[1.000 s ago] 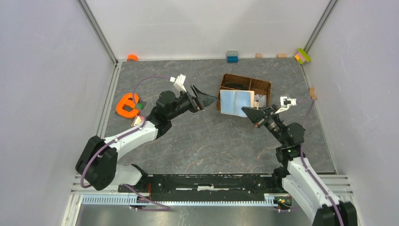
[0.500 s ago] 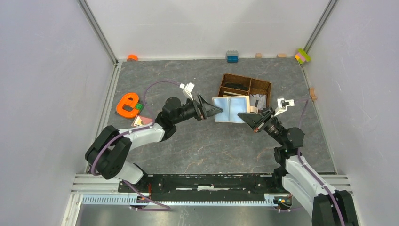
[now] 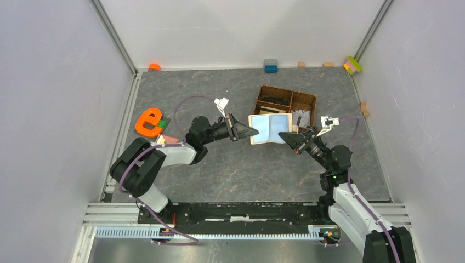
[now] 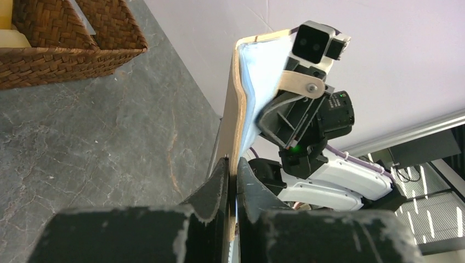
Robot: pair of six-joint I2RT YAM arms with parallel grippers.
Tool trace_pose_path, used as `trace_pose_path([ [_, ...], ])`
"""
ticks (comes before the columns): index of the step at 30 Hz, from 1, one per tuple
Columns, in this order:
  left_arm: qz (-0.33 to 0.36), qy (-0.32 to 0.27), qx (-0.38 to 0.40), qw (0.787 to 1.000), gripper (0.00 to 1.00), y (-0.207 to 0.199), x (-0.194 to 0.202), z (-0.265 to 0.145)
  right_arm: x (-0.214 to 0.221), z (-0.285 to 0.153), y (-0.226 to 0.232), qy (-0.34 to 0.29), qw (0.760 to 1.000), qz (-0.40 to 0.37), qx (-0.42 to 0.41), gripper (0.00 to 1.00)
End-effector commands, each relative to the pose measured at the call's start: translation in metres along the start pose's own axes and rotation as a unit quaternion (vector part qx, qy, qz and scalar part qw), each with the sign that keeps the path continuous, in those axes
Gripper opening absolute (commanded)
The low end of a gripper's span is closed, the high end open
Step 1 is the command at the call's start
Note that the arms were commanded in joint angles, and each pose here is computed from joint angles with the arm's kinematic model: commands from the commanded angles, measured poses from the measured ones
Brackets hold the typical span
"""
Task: Take the credit cards out of the card holder
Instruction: Close the card holder at the center of the board.
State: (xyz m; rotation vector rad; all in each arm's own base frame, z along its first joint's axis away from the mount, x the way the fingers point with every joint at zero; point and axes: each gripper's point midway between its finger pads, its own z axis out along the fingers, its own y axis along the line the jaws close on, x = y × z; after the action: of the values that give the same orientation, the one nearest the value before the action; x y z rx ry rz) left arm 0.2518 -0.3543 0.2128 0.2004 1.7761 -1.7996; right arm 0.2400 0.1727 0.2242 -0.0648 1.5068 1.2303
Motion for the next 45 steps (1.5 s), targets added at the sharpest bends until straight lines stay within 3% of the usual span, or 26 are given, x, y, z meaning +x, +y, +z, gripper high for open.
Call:
trace_pose_path([
  [1, 0.047, -0.021, 0.006, 0.999, 0.07, -0.019, -0.017, -0.005, -0.003, 0.004, -0.01, 0.01, 0.999, -0.04, 0.025, 0.23],
  [4, 0.043, -0.032, -0.032, 0.998, 0.06, -0.003, -0.021, -0.011, -0.006, 0.002, -0.017, 0.004, 0.997, -0.054, 0.045, 0.33],
  [5, 0.045, -0.034, -0.039, 0.998, 0.06, -0.001, -0.023, -0.011, -0.007, 0.002, -0.018, 0.001, 0.997, -0.056, 0.049, 0.31],
  [7, 0.046, -0.03, -0.054, 0.997, 0.06, 0.005, -0.023, -0.011, -0.007, 0.001, -0.019, -0.002, 0.997, -0.058, 0.053, 0.18],
  [12, 0.048, -0.032, -0.091, 0.994, 0.05, 0.018, -0.023, -0.014, -0.007, 0.003, -0.014, 0.006, 0.997, -0.06, 0.04, 0.17],
  [17, 0.06, -0.011, -0.065, 0.996, 0.04, 0.004, -0.017, -0.006, 0.003, 0.008, -0.007, 0.03, 0.998, -0.046, 0.012, 0.0],
  [24, 0.059, 0.022, 0.002, 0.998, 0.04, -0.021, -0.003, 0.009, 0.027, 0.018, 0.011, 0.074, 0.996, -0.013, -0.041, 0.0],
  [32, 0.039, 0.036, 0.01, 0.999, 0.04, -0.016, 0.002, 0.014, 0.044, 0.025, 0.021, 0.108, 0.992, 0.002, -0.066, 0.0],
  [36, 0.03, 0.038, -0.003, 0.999, 0.05, -0.01, 0.003, 0.014, 0.046, 0.025, 0.01, 0.114, 0.993, -0.006, -0.039, 0.0],
  [38, 0.024, 0.04, -0.058, 0.997, 0.14, 0.011, 0.003, 0.014, 0.046, 0.027, -0.004, 0.119, 0.993, -0.023, -0.003, 0.0],
  [42, 0.033, 0.07, -0.225, 0.971, 0.47, 0.068, 0.005, -0.001, 0.049, 0.023, -0.043, 0.148, 0.982, -0.055, 0.101, 0.0],
  [45, 0.047, 0.069, -0.261, 0.962, 0.54, 0.078, 0.002, -0.007, 0.058, 0.025, -0.05, 0.172, 0.976, -0.059, 0.117, 0.0],
])
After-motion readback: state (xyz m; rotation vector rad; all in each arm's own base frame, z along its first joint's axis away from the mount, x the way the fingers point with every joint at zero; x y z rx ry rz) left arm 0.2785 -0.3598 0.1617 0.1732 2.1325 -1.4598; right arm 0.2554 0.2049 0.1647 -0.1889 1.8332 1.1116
